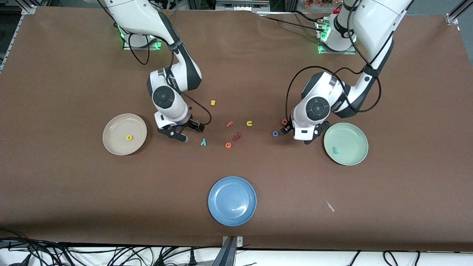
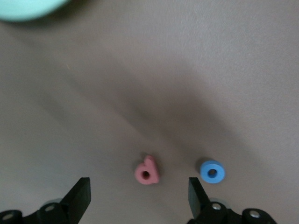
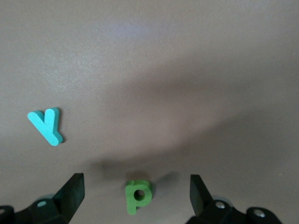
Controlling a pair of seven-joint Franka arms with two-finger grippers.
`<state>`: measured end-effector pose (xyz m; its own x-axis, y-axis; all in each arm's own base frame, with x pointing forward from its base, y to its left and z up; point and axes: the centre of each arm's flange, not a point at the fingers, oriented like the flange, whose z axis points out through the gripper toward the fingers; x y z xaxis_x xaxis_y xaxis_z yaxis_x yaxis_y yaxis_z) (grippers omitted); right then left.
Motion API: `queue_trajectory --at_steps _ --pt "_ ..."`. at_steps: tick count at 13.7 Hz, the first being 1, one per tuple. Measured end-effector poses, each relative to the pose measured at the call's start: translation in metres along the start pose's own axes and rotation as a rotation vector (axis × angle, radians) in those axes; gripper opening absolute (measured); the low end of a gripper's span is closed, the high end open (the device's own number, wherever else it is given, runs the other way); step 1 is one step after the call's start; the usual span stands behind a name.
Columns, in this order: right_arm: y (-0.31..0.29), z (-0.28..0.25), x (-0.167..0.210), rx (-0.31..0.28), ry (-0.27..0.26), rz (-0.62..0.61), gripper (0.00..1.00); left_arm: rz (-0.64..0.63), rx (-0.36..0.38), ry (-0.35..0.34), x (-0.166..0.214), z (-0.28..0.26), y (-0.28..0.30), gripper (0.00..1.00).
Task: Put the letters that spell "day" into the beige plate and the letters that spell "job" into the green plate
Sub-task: 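Grasp the green p and pink a with the right and left grippers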
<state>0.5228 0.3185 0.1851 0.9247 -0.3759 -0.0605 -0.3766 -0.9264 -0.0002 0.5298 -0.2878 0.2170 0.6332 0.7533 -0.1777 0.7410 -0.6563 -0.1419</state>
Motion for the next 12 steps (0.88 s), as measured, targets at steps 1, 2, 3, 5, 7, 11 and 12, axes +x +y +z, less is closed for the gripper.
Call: queue_trajectory --at_steps 1,2,3,5,7,11,12 --pt "-0.002 0.003 -0.002 -0.001 0.002 0.005 1.00 -0.036 -0.017 0.004 -0.008 0.007 0.000 0.92" --pt "-0.003 0.005 -0.003 -0.002 0.003 0.013 1.00 -0.054 -0.026 0.005 -0.015 0.015 -0.002 0.90" --pt "-0.005 0.006 -0.006 -0.002 0.004 0.021 1.00 -0.066 -0.037 0.006 -0.018 0.022 -0.005 0.89" --pt "-0.010 0.008 -0.012 -0.002 0.006 0.030 0.99 -0.081 -0.079 0.010 -0.017 0.033 -0.011 0.86" --pt "-0.012 0.009 -0.015 -0.005 0.005 0.035 0.93 -0.088 -0.103 0.011 -0.015 0.042 -0.017 0.76" --pt "-0.009 0.013 -0.015 -0.012 0.002 0.040 0.79 -0.094 -0.105 0.010 -0.014 0.045 -0.021 0.63" --pt "-0.009 0.014 -0.015 -0.013 0.002 0.041 0.73 -0.096 -0.103 0.010 -0.013 0.046 -0.021 0.63"
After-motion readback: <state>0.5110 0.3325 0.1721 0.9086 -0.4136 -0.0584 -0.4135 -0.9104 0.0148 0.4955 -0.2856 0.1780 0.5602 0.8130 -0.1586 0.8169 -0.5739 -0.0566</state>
